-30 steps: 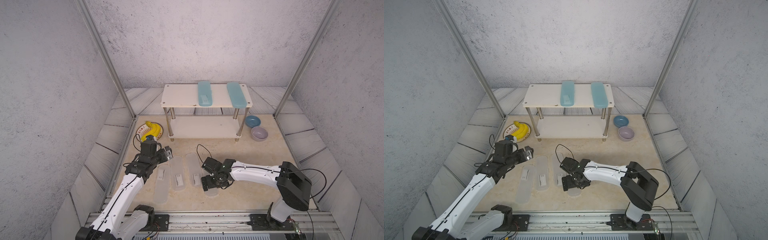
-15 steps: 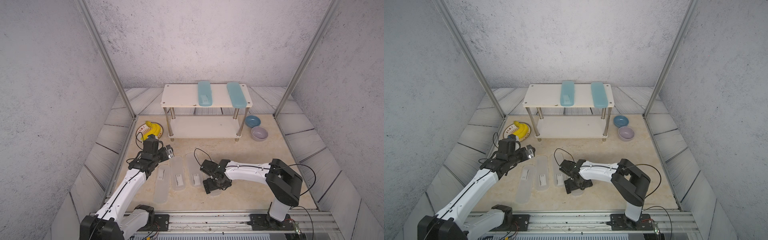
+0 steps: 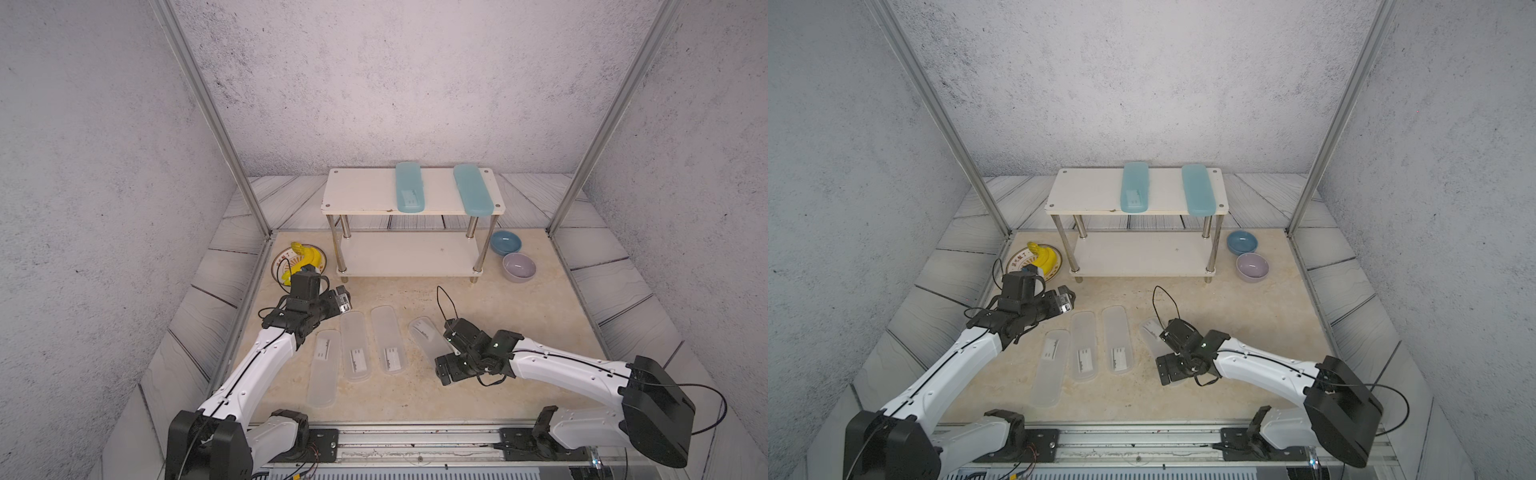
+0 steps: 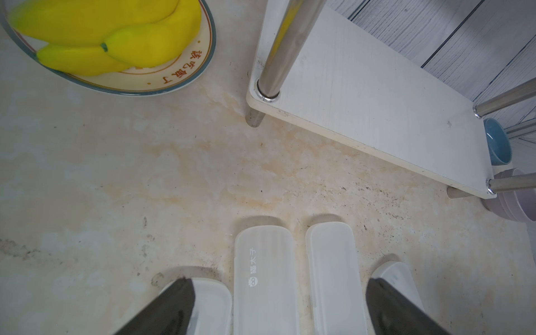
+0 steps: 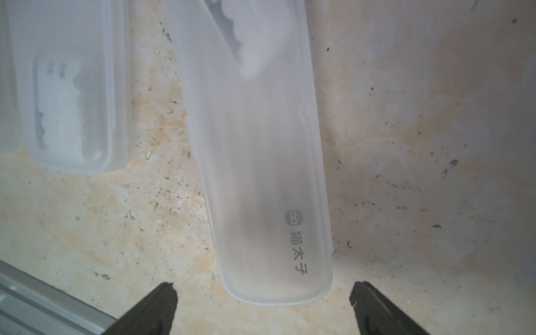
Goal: Place the pencil cases on the shelf according to color
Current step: Move the pencil case to the center of the board, then pick up the pencil case from the center of the board, then place the pencil case on the shelf, then move the pencil case to the center of the board.
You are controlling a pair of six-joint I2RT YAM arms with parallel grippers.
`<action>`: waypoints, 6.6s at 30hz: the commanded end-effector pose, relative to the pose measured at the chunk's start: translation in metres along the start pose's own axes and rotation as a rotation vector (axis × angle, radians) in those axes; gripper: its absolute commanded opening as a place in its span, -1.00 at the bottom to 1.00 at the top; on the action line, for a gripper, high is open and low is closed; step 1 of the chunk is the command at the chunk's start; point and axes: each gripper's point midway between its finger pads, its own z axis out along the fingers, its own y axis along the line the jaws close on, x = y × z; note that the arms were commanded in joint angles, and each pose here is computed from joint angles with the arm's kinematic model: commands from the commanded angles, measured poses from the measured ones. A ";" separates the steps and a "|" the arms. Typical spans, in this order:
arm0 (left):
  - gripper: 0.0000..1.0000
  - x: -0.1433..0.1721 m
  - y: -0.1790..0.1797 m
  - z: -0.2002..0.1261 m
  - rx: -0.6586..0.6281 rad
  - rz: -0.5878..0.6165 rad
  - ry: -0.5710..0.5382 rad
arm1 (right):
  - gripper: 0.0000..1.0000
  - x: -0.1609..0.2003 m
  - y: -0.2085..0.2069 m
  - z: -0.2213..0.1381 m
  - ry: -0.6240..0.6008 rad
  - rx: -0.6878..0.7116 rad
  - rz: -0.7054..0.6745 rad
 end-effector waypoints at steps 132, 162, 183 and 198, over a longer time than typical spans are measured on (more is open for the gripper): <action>0.97 -0.019 -0.022 -0.027 0.106 0.050 -0.080 | -0.33 -0.166 -0.081 0.020 -0.223 0.082 0.364; 0.97 -0.016 -0.020 -0.028 0.093 0.059 -0.069 | -0.29 -0.269 -0.073 0.037 -0.324 -0.046 0.361; 0.97 -0.016 -0.019 -0.035 0.090 0.052 -0.077 | 0.62 -0.185 -0.047 0.012 -0.217 -0.040 0.295; 0.97 0.001 0.038 -0.019 -0.188 -0.072 -0.012 | 0.79 -0.092 0.039 0.022 -0.087 -0.021 0.173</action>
